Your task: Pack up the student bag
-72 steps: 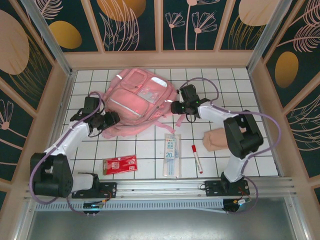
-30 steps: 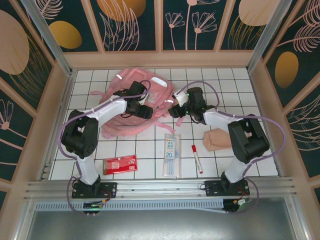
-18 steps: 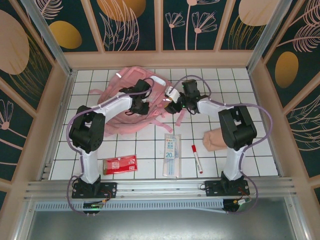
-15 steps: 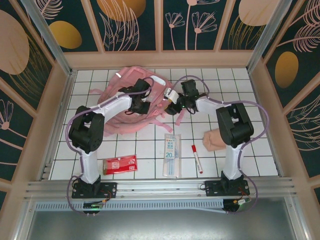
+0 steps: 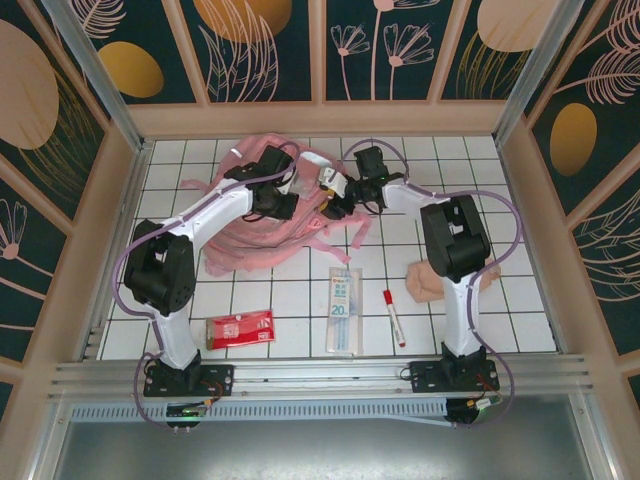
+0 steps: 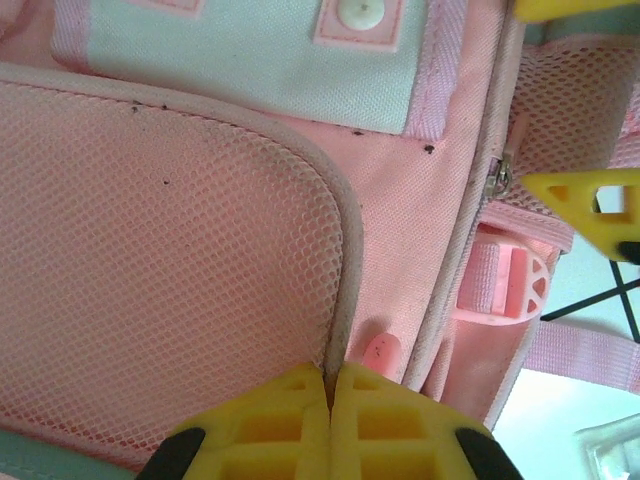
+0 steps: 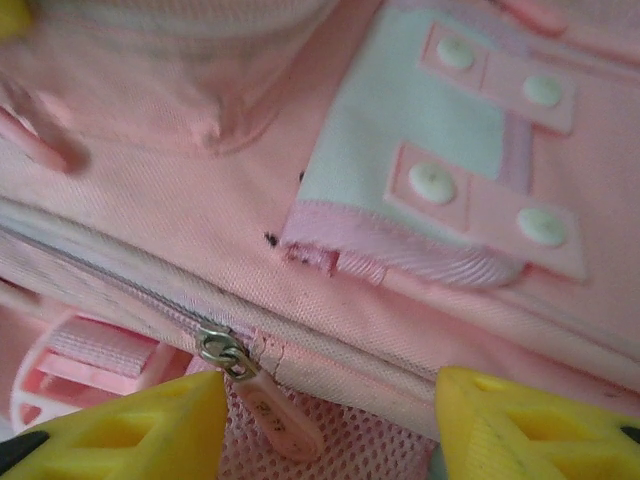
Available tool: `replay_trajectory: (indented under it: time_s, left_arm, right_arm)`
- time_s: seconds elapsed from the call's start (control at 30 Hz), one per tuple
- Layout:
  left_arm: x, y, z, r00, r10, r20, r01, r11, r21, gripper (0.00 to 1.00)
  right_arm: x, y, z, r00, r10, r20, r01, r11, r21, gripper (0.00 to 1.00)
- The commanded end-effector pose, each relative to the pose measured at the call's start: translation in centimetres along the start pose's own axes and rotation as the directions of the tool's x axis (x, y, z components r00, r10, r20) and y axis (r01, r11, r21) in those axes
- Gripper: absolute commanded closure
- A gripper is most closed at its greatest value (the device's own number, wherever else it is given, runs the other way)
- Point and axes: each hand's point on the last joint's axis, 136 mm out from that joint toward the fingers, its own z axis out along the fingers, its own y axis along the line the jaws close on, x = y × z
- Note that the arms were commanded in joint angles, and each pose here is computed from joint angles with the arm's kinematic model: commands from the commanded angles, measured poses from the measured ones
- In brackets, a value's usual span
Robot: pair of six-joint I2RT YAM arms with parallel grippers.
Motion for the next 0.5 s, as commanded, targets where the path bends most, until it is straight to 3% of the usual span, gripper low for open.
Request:
replay_trajectory:
  time_s: [0.0, 0.07, 0.3, 0.47]
  left_arm:
    - [-2.4, -1.4, -3.1, 0.997, 0.017, 0.079, -0.022, 0.998, 0.06, 1.0]
    - [-2.7, -1.4, -3.3, 0.996, 0.018, 0.087, -0.023, 0.998, 0.057, 1.0]
    - [-3.4, -2.0, -3.4, 0.994, -0.005, 0.107, -0.005, 0.996, 0.091, 1.0]
    - [-3.7, -1.3, -3.5, 0.992, -0.029, 0.119, 0.022, 0.998, 0.061, 1.0]
  right_arm:
    - [2.3, 1.3, 0.8, 0.998, 0.017, -0.061, -0.021, 0.998, -0.061, 0.44]
    - [2.9, 1.6, 0.8, 0.996, 0.022, -0.082, -0.027, 0.997, -0.066, 0.46]
    - [2.4, 2.2, 0.6, 0.997, 0.025, -0.073, -0.029, 0.998, -0.052, 0.68]
    - [2.7, 3.5, 0.0, 0.995, -0.02, -0.094, 0.015, 0.999, -0.05, 0.7]
